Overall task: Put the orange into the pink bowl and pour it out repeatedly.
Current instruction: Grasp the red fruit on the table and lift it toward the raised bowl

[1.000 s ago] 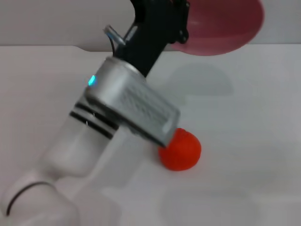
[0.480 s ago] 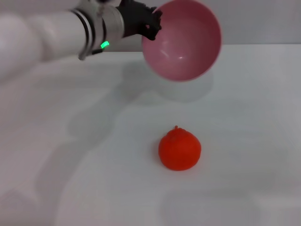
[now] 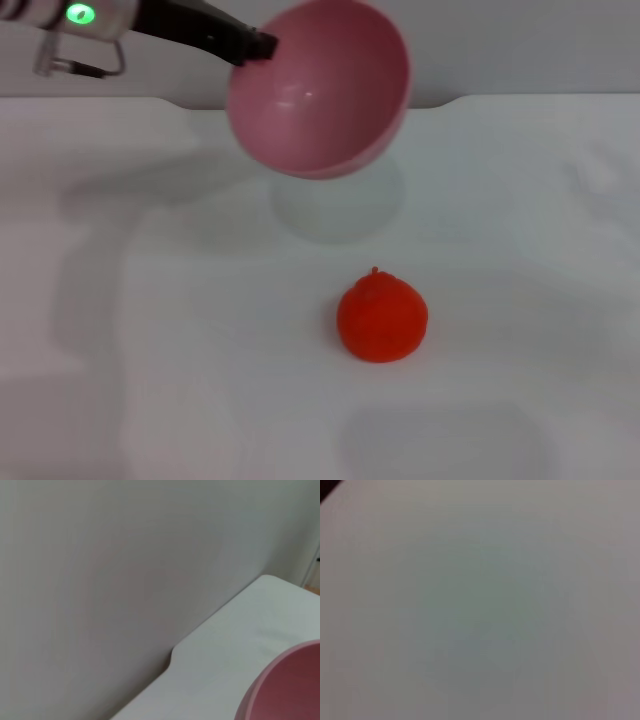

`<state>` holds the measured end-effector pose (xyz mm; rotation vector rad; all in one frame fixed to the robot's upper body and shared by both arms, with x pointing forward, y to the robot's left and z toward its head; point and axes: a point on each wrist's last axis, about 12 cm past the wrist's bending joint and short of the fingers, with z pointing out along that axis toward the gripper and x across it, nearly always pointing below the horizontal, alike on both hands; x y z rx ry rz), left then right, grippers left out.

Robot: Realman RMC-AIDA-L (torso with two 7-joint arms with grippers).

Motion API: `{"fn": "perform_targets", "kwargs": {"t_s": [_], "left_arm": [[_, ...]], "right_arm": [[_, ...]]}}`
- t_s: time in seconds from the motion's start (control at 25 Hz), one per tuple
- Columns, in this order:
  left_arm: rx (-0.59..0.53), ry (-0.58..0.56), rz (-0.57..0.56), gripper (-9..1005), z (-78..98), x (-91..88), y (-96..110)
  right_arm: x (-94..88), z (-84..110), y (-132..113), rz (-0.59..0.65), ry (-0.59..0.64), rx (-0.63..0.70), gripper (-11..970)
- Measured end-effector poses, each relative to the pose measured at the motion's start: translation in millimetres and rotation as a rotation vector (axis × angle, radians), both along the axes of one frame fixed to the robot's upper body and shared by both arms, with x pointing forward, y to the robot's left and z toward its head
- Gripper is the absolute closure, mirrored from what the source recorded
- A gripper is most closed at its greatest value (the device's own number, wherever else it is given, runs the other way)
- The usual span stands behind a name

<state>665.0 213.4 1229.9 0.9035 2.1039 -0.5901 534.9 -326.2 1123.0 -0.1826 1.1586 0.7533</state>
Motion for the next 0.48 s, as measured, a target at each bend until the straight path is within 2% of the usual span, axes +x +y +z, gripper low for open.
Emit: {"fn": "perform_targets", "kwargs": {"t_s": [0.12, 0.24, 0.4, 0.48], "left_arm": [[-0.020, 0.027, 0.019, 943, 7.0, -2.2, 18.0], [-0.017, 0.038, 0.036, 943, 6.0, -3.7, 26.5], [-0.005, 0.051, 0.050, 942, 1.5, -4.4, 30.4], [-0.001, 0.059, 0.053, 941, -1.7, -5.5, 31.1]], "right_arm": [[10.7, 9.8, 3.6, 0.160, 0.119, -0.112, 314], [23.2, 19.5, 8.7, 0.305, 0.313, -0.292, 314], [39.4, 35.0, 20.6, 0.414, 0.542, -0.527, 314], [48.2, 45.3, 34.1, 0.469, 0.646, -0.682, 314]]}}
